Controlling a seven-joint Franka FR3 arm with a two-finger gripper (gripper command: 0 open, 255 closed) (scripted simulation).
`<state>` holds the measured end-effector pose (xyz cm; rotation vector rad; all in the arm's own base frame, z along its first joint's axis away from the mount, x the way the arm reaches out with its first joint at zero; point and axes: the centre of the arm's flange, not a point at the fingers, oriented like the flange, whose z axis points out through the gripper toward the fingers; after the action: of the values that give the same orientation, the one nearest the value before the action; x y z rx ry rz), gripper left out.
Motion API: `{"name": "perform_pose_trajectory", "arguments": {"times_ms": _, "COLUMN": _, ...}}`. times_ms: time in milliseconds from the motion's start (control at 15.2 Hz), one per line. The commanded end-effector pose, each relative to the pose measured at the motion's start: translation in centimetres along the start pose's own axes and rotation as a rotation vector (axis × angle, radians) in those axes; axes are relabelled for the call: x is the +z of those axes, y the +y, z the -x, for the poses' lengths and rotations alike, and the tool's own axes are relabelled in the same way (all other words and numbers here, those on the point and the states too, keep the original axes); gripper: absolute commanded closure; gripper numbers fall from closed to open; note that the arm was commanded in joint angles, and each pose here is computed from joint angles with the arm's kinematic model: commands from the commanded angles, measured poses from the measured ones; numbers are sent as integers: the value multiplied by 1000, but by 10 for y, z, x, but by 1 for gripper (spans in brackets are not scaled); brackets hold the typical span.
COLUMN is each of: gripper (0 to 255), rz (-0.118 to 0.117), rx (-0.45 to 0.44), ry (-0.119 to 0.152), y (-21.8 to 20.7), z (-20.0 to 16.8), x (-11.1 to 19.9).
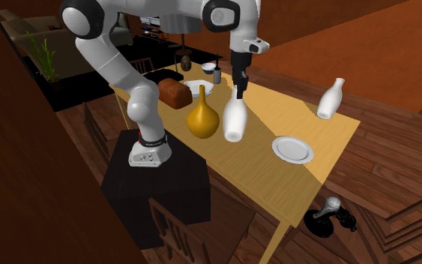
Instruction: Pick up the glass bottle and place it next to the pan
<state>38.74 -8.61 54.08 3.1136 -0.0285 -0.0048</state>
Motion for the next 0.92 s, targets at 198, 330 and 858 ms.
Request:
{"name": "perform_pose_trajectory", "arguments": {"times_ms": 198, "gripper": 255, "rz": 0, "rx": 0, "ry": 0, "y": 1, "z": -1, "x": -28}}
{"name": "perform_pose_trajectory", "arguments": {"times_ms": 330, "gripper": 255, "rz": 0, "rx": 0, "ry": 0, "y": 1, "z": -1, "x": -38}}
{"name": "perform_pose_trajectory", "arguments": {"times_ms": 858, "gripper": 255, "rz": 0, "rx": 0, "ry": 0, "y": 2, "z": 0, "x": -80}}
